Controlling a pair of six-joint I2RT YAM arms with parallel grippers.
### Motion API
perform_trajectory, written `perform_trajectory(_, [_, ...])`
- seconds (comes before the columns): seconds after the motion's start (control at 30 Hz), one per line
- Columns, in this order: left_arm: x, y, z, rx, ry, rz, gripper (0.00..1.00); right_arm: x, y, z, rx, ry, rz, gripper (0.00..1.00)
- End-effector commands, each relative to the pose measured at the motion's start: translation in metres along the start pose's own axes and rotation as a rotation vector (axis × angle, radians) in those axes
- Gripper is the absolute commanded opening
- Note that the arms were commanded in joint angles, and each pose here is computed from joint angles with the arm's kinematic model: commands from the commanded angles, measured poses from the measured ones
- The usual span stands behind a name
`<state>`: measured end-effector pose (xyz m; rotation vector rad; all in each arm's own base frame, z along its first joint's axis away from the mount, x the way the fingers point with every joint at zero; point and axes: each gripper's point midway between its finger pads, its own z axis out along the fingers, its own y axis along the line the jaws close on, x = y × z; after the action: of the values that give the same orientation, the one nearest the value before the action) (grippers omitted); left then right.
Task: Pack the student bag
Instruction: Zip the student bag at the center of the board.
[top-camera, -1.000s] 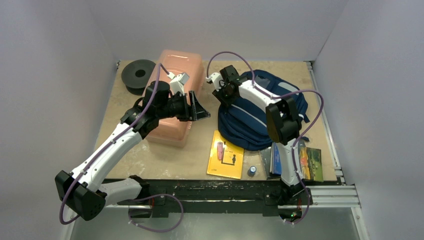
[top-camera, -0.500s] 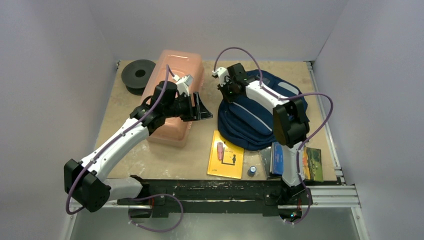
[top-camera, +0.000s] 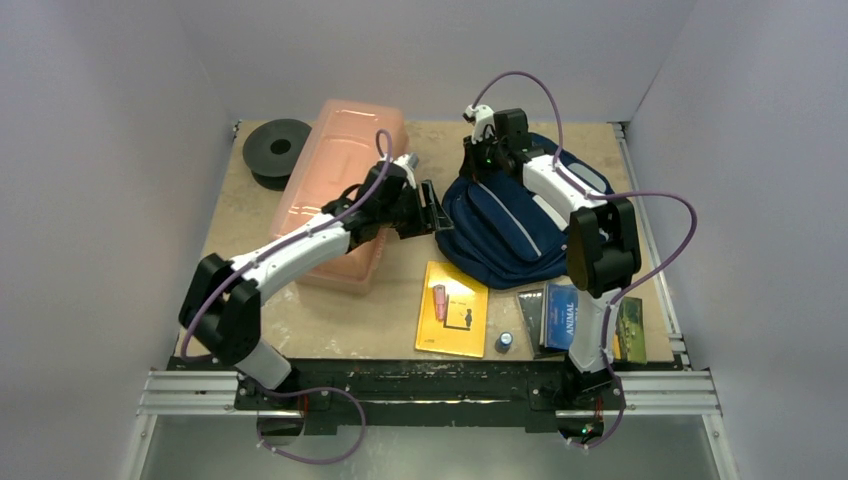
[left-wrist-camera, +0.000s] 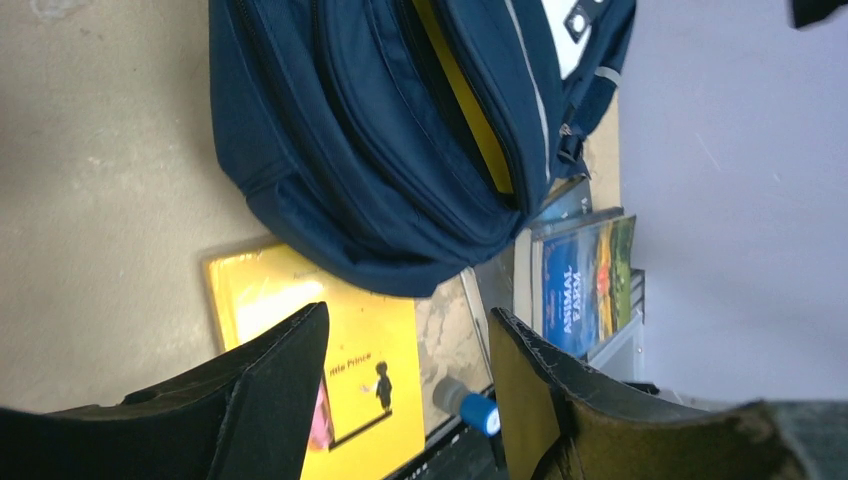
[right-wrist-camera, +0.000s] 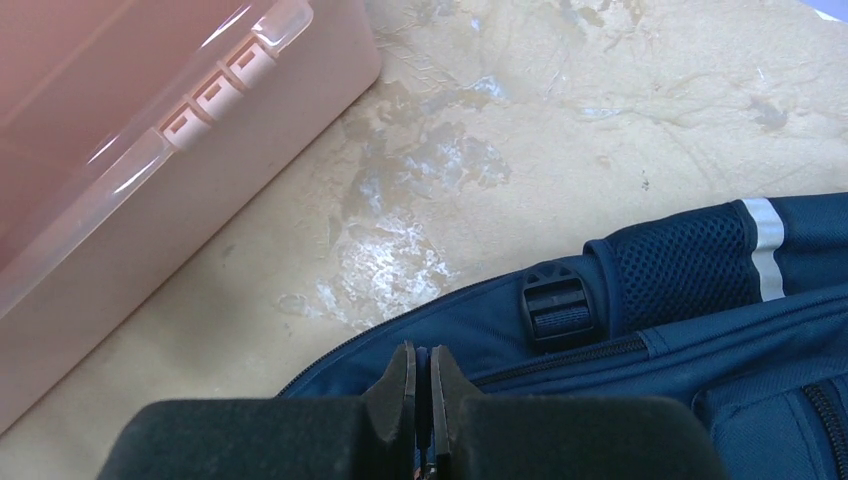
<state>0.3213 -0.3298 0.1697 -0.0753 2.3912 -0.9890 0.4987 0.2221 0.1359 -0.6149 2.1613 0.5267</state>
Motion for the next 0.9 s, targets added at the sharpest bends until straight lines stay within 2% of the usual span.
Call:
perform_trajectory(0.0, [-0.03, -0.018, 0.029, 0.015, -0.082, 0.007, 0.48, -0.065, 0.016, -0.024, -0.044, -0.182, -0.046, 0.0])
perform_trajectory(0.07, [-0.028, -0.012, 0.037, -0.031, -0.054, 0.026, 0.45, -0.067, 0.014, -0.028, -0.032, -0.184, -0.05, 0.0])
perform_trajectory(0.17, [-0.026, -0.002, 0.043, -0.089, -0.068, 0.036, 0.45, -0.072, 0.01, -0.035, -0.002, -0.201, -0.048, 0.0])
perform_trajectory(0.27, [-0.019, 0.011, 0.045, -0.155, -0.054, -0.007, 0.49, -0.074, 0.011, -0.039, -0.005, -0.214, -0.044, 0.0])
perform_trajectory(0.37, [-0.01, 0.014, 0.047, -0.178, -0.05, -0.036, 0.57, -0.074, 0.012, -0.038, -0.009, -0.215, -0.041, 0.0])
perform_trajectory(0.53, [0.0, 0.014, 0.068, -0.16, 0.008, -0.068, 0.58, -0.071, 0.012, -0.037, -0.016, -0.207, -0.052, 0.0])
perform_trajectory(0.67, [-0.006, 0.013, 0.076, -0.156, -0.014, -0.044, 0.44, -0.072, 0.017, -0.042, -0.028, -0.237, -0.087, 0.0])
perform_trajectory(0.77, [-0.016, 0.011, 0.076, -0.157, -0.051, -0.003, 0.22, -0.07, 0.037, -0.044, -0.15, -0.261, -0.164, 0.0])
perform_trajectory(0.83, [-0.024, 0.007, 0.075, -0.145, -0.075, 0.022, 0.01, -0.066, 0.062, -0.049, -0.286, -0.31, -0.229, 0.0])
perform_trajectory(0.87, [-0.027, 0.004, 0.073, -0.132, -0.088, 0.031, 0.0, -0.062, 0.074, -0.053, -0.343, -0.333, -0.257, 0.0])
